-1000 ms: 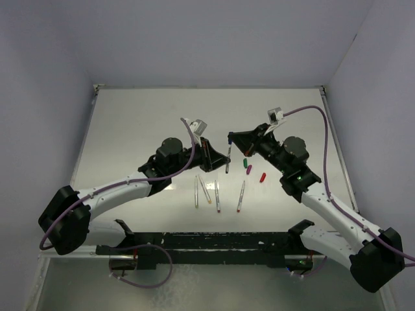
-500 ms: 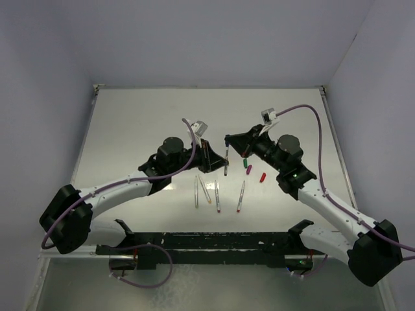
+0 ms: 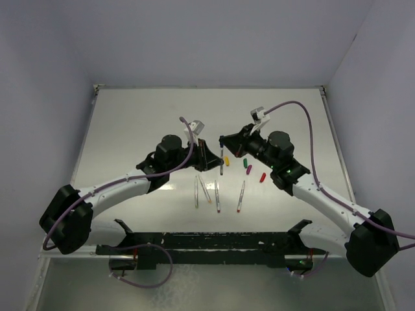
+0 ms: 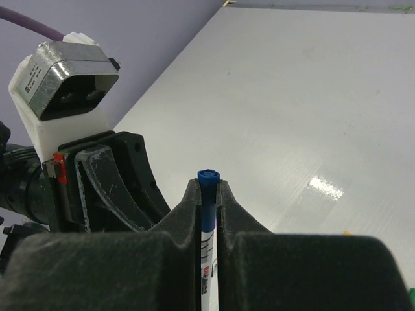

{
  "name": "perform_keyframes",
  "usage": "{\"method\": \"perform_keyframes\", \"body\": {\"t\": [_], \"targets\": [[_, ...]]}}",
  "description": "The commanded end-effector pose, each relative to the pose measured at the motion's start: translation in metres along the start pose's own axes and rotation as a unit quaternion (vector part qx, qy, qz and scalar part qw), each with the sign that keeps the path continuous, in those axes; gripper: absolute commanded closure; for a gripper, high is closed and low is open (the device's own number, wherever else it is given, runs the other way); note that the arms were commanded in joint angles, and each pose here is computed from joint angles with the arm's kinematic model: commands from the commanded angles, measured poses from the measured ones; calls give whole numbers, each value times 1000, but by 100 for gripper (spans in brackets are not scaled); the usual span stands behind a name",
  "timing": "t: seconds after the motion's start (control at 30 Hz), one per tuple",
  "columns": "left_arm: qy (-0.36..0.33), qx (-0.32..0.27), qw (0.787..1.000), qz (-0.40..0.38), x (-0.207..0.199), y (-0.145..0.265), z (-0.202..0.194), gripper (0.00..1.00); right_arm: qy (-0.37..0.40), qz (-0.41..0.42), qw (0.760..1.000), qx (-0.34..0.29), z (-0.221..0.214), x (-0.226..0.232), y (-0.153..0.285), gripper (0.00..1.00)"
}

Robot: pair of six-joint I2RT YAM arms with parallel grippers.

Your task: Insert the pens into the pen caps

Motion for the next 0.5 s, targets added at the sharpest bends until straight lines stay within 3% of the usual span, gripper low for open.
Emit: {"method": "perform_keyframes", "body": {"t": [0.0,0.23,0.37,0.47], "targets": [[-65,-228,968,-78,-58,19,112,100,-24,17,983,181,-79,5,20,100],[-56,-158,985,-31,-30,14,81,100,2,-19,992,127,-42,1,5,98],[-31,-105,994,18,-3,19,49,100,39,-39,996,73,2,3,-7,81],[-25,-73,995,59,15,26,29,100,47,-51,997,34,35,7,-14,62]]}}
Point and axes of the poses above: each gripper's point midway between its finger pads, its own y axis back along the fingers, its own x axis along the line the jaws close on, z = x × y, the point moved 5 cm from there along y, back along the fingers, and after that the axes turned 6 degrees about y, right-handed, at the moved point
